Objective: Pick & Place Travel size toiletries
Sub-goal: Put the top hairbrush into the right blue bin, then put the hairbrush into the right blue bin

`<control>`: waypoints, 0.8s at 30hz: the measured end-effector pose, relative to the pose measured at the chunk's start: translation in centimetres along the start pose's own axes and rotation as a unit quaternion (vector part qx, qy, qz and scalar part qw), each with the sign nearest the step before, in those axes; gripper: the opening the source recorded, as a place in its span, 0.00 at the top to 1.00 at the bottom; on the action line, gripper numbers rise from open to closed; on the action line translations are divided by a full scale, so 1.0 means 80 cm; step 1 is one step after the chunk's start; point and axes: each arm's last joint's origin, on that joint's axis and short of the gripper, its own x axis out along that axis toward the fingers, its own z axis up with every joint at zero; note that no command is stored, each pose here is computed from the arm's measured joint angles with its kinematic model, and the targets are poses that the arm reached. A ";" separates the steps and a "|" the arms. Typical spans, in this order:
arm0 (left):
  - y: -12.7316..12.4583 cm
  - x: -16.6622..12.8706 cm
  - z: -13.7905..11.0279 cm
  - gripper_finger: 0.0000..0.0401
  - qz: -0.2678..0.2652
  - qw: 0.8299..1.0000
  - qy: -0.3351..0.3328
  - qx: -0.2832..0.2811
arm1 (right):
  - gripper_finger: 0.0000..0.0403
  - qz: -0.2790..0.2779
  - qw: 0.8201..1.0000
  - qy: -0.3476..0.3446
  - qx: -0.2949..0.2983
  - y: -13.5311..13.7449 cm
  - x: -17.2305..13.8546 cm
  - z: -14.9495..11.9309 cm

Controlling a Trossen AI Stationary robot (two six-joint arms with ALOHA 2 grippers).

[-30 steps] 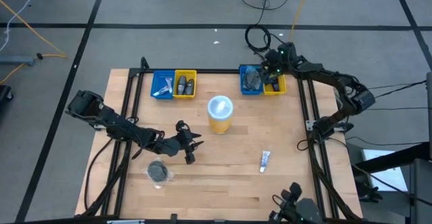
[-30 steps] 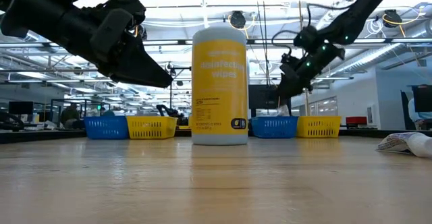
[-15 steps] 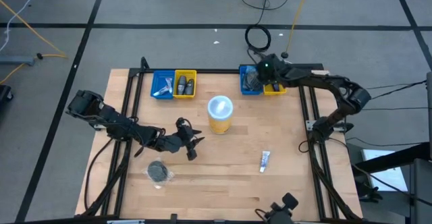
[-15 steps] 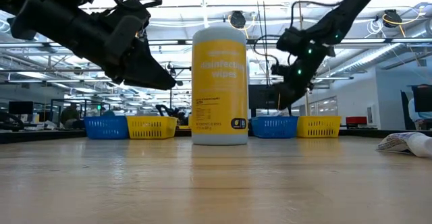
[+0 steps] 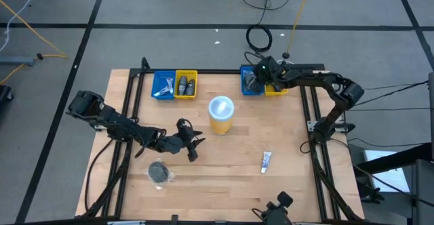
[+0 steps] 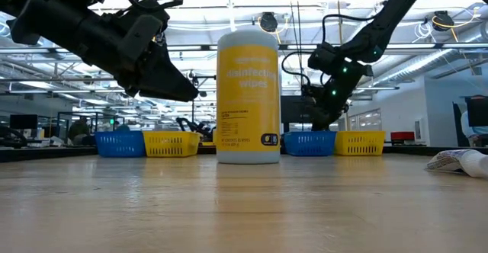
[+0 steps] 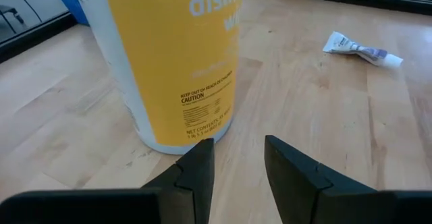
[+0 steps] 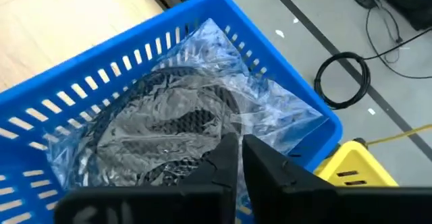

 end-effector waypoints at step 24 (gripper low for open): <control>-0.007 -0.004 -0.003 0.68 -0.011 1.000 0.001 0.019 | 1.00 0.210 0.949 -0.219 -0.092 0.174 -0.200 -0.126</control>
